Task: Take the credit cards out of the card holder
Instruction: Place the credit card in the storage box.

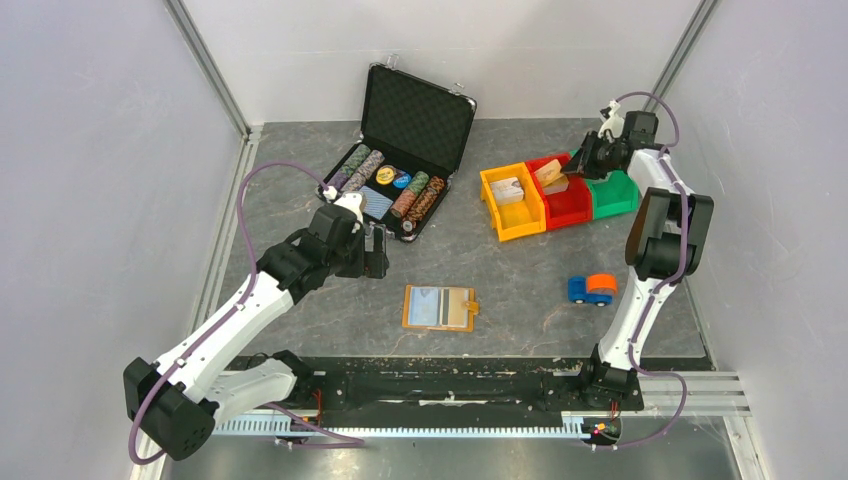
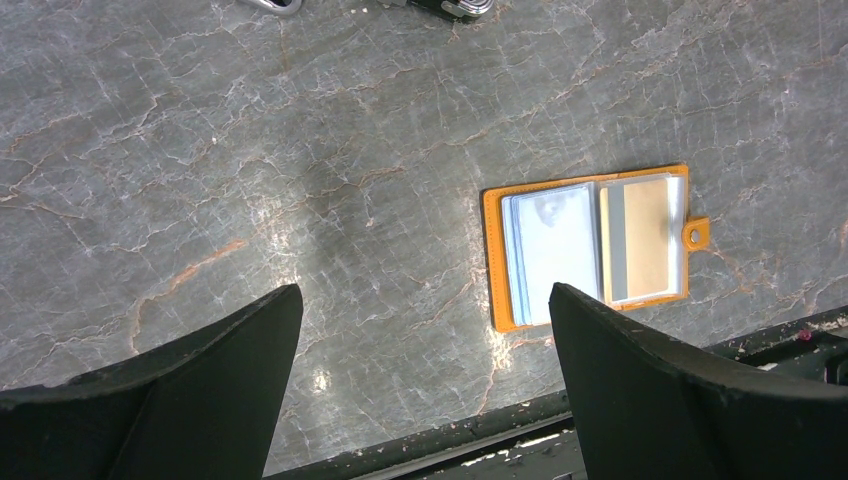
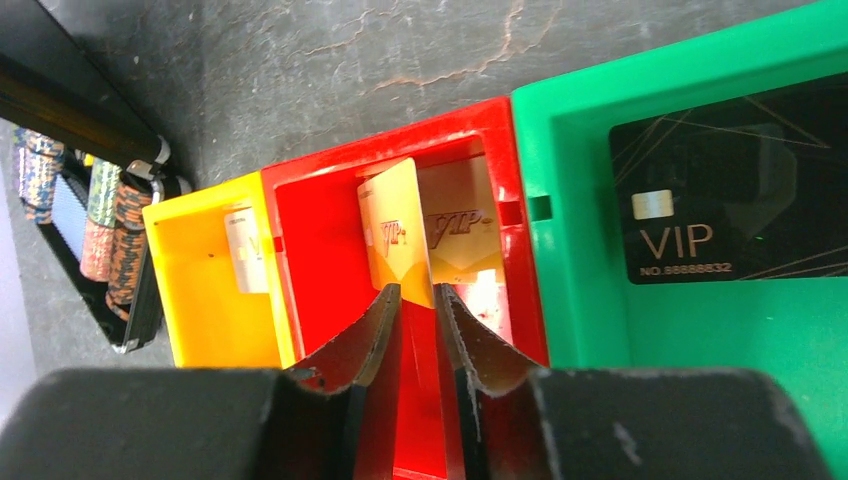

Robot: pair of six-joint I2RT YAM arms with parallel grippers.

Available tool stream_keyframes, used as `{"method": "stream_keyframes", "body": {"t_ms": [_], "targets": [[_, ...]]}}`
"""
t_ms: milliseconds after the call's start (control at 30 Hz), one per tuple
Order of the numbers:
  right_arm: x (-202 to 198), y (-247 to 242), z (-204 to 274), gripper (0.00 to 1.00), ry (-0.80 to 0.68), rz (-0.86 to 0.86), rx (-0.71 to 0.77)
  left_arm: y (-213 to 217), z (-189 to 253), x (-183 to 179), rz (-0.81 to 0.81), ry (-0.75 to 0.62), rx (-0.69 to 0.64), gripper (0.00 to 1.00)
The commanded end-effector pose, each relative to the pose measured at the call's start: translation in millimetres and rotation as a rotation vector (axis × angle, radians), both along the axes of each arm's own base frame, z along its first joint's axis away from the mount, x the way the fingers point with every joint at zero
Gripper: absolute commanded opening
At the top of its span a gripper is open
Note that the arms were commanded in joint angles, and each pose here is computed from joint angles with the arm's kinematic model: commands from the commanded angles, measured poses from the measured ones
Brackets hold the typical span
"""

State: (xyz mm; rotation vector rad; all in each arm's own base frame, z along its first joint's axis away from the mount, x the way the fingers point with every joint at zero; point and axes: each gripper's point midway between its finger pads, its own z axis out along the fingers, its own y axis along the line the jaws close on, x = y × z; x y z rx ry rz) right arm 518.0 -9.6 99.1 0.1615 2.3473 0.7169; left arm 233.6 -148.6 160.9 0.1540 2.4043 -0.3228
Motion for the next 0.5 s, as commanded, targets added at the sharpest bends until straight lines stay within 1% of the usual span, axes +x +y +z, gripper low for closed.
{"method": "stream_keyframes", "body": {"t_ms": [0, 167, 267, 467], "targets": [[17, -19, 28, 0.22, -0.076, -0.060, -0.058, -3, 10, 7, -0.025, -0.040, -0.003, 1.00], [15, -25, 41, 0.26, -0.086, -0.095, -0.085, -2, 8, 7, -0.018, -0.036, 0.002, 1.00], [15, -32, 47, 0.30, -0.086, -0.130, -0.120, 0, 8, 8, -0.002, -0.035, 0.006, 1.00], [9, -25, 60, 0.30, -0.090, -0.137, -0.132, 2, 6, 7, 0.037, -0.016, -0.003, 1.00]]}}
